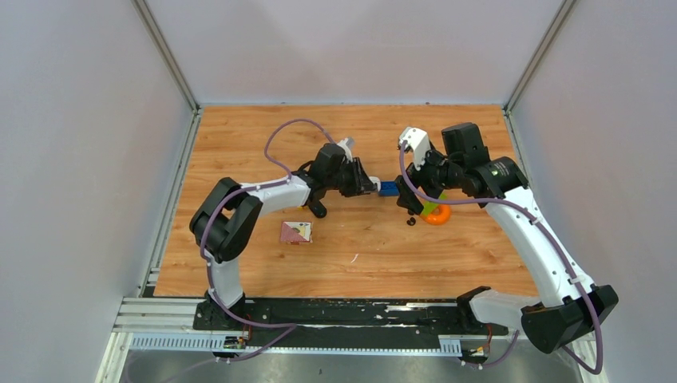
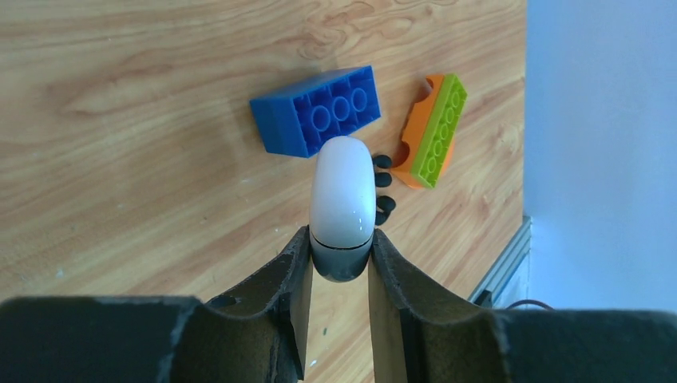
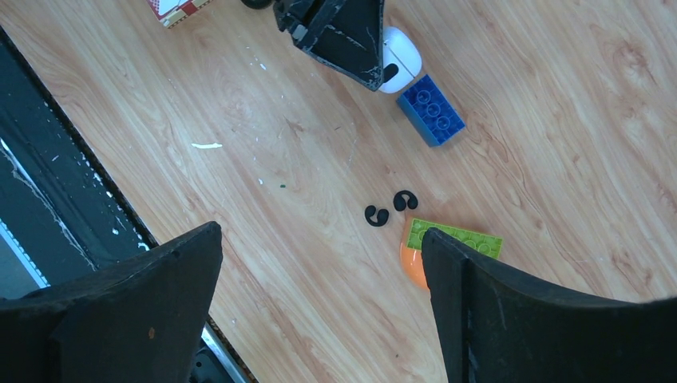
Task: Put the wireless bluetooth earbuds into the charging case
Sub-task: Place the charging case with the earbuds at the center of the board, then pick up the charging case from the center of the board.
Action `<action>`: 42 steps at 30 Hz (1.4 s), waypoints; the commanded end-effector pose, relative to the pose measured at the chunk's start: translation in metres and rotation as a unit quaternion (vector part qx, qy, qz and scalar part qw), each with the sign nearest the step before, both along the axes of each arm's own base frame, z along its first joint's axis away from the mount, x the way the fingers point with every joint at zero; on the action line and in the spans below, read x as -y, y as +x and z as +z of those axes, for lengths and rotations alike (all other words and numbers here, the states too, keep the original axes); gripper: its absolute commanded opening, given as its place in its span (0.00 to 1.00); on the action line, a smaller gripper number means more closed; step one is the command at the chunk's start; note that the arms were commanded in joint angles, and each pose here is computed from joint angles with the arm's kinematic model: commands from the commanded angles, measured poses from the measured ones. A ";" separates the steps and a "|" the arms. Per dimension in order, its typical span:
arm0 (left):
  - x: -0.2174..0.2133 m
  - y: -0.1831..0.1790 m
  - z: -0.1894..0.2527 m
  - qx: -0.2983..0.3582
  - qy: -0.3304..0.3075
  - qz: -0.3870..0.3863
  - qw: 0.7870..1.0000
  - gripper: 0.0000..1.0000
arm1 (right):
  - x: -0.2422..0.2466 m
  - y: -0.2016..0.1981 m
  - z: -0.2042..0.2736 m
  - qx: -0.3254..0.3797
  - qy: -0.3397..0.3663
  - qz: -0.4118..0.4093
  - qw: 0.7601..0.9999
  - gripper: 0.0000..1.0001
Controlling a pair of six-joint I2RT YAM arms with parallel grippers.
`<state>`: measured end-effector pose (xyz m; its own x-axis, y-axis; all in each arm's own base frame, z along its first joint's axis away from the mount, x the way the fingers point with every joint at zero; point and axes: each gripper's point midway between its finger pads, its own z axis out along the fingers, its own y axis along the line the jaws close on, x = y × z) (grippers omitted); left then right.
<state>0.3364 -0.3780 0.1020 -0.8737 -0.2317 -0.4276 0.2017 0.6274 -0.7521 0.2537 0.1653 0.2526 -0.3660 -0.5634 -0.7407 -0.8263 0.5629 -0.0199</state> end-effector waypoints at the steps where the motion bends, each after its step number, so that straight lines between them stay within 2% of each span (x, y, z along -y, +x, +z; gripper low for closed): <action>1: -0.009 0.006 -0.025 -0.025 0.065 -0.003 0.998 0.36 | -0.002 -0.003 0.009 0.012 0.015 0.003 1.000 0.95; 9: -0.017 -0.001 -0.039 -0.060 0.094 -0.003 0.994 0.37 | 0.001 -0.003 0.006 0.009 0.008 0.004 1.000 0.94; 12: -0.024 -0.004 -0.046 -0.068 0.110 0.007 0.992 0.61 | 0.001 -0.003 0.003 0.005 0.005 0.004 1.000 0.95; 14: -0.032 -0.004 -0.045 -0.064 0.121 0.021 0.990 0.72 | 0.001 -0.002 0.002 0.004 0.004 0.004 1.000 0.95; 15: -0.035 -0.004 -0.043 -0.062 0.126 0.025 0.990 0.94 | 0.002 -0.002 0.002 0.003 0.004 0.004 1.000 0.95; 16: -0.039 -0.005 -0.040 -0.061 0.133 0.027 0.989 0.99 | 0.002 -0.002 0.002 0.003 0.002 0.004 1.000 0.94; 21: -0.085 -0.033 -0.005 -0.041 0.191 0.039 0.980 1.00 | 0.010 -0.006 0.005 0.016 -0.011 0.007 1.000 0.95; 26: -0.129 -0.071 0.060 0.061 0.161 0.051 0.984 1.00 | 0.012 -0.013 0.001 0.026 -0.011 0.019 0.999 0.96; 30: -0.159 -0.100 0.094 0.134 0.143 0.048 0.979 1.00 | 0.003 -0.010 0.000 0.010 0.008 0.027 1.000 0.96; 34: -0.194 -0.123 0.113 0.190 0.118 0.092 0.970 1.00 | -0.013 -0.002 -0.005 -0.011 0.028 0.054 0.998 0.93; 38: -0.232 -0.140 0.116 0.209 0.102 0.168 0.958 1.00 | -0.042 0.020 -0.014 -0.056 0.055 0.080 0.994 0.85; 42: -0.269 -0.148 0.113 0.234 0.133 0.216 0.939 1.00 | -0.080 0.053 -0.036 -0.080 0.031 0.095 0.992 0.76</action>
